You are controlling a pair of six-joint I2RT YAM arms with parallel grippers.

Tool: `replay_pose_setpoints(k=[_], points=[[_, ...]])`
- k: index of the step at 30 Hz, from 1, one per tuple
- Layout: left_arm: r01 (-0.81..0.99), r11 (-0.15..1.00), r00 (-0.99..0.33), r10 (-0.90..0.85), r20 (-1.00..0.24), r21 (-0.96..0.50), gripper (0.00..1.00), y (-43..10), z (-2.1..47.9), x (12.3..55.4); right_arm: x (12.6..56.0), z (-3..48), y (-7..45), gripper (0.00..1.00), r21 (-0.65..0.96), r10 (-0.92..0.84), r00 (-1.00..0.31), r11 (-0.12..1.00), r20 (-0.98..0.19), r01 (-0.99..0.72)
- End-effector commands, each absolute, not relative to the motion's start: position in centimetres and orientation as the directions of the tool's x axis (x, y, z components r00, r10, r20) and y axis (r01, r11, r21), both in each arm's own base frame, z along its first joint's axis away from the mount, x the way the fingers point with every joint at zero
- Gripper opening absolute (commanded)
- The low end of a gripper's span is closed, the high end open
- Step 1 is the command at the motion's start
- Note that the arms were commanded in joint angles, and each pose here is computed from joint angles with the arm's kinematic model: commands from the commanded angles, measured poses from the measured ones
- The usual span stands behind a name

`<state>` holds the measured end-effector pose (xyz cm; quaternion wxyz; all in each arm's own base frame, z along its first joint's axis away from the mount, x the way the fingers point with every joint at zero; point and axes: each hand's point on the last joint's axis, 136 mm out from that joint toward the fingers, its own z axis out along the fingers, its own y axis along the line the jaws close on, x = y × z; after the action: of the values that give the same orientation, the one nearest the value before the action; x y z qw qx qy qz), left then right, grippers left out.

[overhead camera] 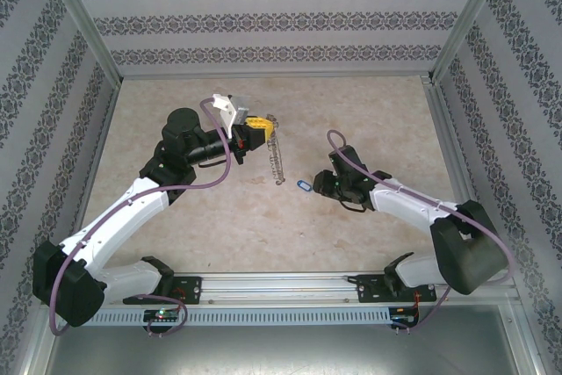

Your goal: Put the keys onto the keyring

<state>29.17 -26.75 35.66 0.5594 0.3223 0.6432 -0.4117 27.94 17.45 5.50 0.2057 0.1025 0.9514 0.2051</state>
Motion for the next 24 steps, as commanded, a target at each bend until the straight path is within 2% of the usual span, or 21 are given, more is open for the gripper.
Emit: replay_pose_setpoints(k=[1,4,14,24], points=[[0.894,0.435,-0.077,-0.08,-0.994,-0.105,0.0,-26.8,38.2,28.3,27.8,4.6,16.7,0.37,0.36,0.234,-0.91,0.927,-0.343,0.103],[0.895,0.434,-0.079,-0.08,-0.994,-0.106,0.0,-26.8,38.2,28.3,28.0,4.1,17.3,0.36,0.355,0.199,-0.924,0.932,-0.327,0.075],[0.895,0.432,-0.086,-0.081,-0.993,-0.113,0.0,-26.9,38.2,28.4,31.8,5.7,20.9,0.38,0.403,0.118,-0.915,0.914,-0.386,-0.052],[0.892,0.439,-0.082,-0.086,-0.993,-0.111,0.0,-26.7,38.4,28.2,34.6,2.8,23.7,0.38,0.426,0.101,-0.946,0.904,-0.307,-0.041]])
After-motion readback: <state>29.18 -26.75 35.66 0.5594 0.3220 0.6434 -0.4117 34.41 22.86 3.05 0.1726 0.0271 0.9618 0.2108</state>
